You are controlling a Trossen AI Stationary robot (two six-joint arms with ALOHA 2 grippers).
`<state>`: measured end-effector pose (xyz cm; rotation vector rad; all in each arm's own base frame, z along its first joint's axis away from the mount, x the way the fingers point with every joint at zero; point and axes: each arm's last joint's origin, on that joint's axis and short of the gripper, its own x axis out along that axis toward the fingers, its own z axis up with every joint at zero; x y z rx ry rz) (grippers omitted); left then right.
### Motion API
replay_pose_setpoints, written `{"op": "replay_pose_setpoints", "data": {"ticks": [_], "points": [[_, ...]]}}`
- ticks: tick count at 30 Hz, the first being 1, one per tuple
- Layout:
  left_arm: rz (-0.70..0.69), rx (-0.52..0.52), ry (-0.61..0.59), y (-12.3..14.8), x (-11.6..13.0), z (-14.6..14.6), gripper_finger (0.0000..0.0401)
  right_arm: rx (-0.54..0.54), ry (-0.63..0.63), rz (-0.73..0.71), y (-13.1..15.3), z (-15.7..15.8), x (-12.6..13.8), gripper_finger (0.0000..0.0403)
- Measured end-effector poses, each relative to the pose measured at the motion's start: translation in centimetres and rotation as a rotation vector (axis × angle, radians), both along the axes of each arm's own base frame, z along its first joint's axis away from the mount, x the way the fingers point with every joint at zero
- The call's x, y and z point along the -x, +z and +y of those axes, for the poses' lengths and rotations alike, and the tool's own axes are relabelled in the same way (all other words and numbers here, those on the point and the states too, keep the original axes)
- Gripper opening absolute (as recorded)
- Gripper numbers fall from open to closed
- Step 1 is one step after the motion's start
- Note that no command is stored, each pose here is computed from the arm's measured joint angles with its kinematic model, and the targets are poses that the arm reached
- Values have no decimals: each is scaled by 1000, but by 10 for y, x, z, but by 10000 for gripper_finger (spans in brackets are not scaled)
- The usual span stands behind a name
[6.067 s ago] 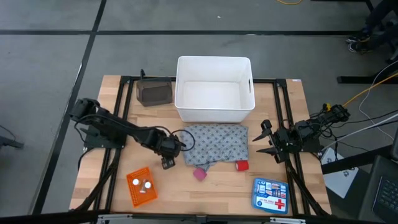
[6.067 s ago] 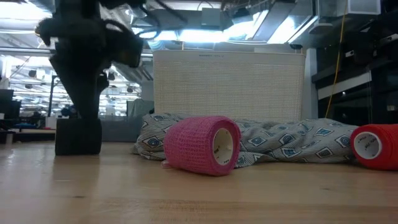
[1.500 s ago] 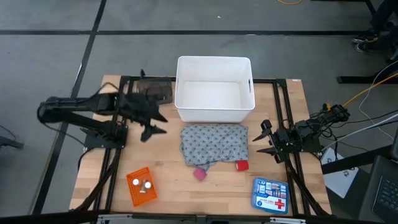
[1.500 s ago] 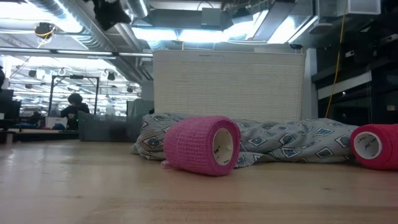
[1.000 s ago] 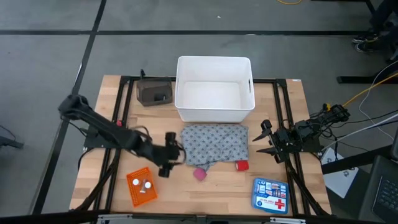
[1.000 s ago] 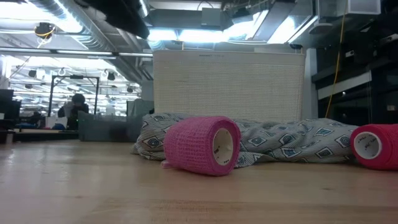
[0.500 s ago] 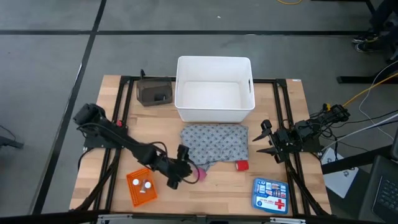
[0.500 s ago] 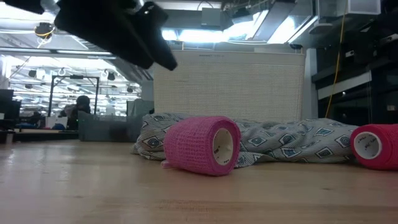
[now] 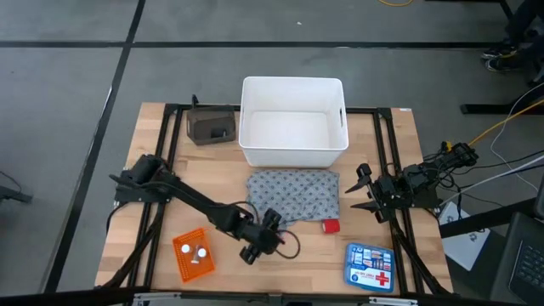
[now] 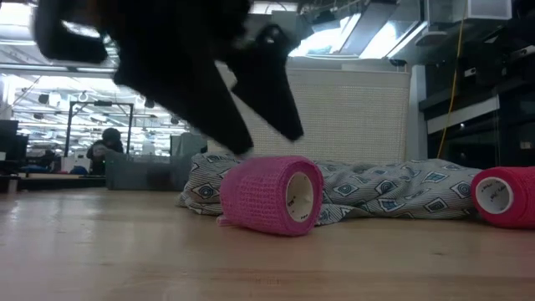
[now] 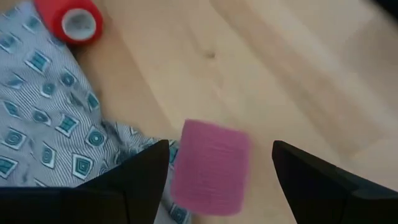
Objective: Pick & Place Medicine items
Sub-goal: Put the pink bandage into the black bin
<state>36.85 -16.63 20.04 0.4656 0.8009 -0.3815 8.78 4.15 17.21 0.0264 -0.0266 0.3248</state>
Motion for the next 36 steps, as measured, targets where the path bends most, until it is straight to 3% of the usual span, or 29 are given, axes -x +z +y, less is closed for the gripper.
{"op": "replay_pose_setpoints", "data": {"ticks": [4,9,22,36], "points": [[35,-30,11,-8,-8,12,283,0,0,0,0,0,0,224],[73,21,7,-13,-14,22,283,0,0,0,0,0,0,224],[188,105,34,-18,-7,21,276,0,0,0,0,0,0,224],[183,116,53,-40,-18,21,270,0,0,0,0,0,0,224]]}}
